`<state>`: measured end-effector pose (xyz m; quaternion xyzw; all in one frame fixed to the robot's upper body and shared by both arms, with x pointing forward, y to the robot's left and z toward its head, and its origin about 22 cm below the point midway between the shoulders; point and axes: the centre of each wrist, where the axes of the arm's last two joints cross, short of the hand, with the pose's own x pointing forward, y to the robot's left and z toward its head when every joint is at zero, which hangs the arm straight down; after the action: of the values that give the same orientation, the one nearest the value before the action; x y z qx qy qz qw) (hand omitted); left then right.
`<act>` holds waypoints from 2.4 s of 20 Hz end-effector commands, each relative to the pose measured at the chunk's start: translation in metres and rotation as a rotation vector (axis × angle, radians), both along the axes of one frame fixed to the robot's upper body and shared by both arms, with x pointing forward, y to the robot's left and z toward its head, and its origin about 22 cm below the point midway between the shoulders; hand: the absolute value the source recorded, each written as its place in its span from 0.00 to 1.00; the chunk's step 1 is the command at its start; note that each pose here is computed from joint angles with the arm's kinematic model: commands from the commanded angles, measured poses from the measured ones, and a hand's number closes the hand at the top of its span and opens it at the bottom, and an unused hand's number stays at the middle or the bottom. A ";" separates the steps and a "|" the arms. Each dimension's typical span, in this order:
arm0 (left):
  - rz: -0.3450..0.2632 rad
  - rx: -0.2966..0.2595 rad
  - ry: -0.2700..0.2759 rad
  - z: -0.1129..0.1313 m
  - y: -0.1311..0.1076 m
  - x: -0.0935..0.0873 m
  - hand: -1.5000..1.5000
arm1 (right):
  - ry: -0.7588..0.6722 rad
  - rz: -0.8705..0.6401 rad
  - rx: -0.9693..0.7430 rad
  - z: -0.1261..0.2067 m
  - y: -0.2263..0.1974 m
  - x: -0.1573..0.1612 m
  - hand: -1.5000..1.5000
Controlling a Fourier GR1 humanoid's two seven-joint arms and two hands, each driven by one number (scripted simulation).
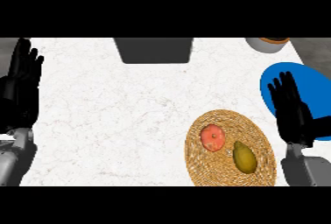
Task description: Pick the lemon from the placemat and place it in the plate
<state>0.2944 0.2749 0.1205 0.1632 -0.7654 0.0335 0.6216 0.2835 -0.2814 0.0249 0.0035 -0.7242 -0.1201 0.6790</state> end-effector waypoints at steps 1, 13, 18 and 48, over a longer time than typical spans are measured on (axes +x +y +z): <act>-0.027 -0.044 0.096 -0.025 0.001 0.002 0.50 | -0.068 0.046 -0.083 0.031 -0.024 0.001 1.00; -0.227 -0.229 0.596 -0.150 -0.034 -0.063 0.50 | -0.312 -0.125 -0.488 0.019 -0.128 -0.029 0.00; -0.233 -0.227 0.587 -0.163 -0.032 -0.072 0.50 | -0.323 0.003 -0.538 0.010 -0.152 -0.073 0.00; -0.248 -0.237 0.585 -0.152 -0.017 -0.065 0.50 | 0.229 0.483 -1.191 0.053 -0.015 -0.066 0.00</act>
<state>0.2297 0.2471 -0.0315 0.0012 -0.5593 -0.0032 0.8289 0.2104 -0.3149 0.0809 -0.2310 -0.5830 0.4470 0.6379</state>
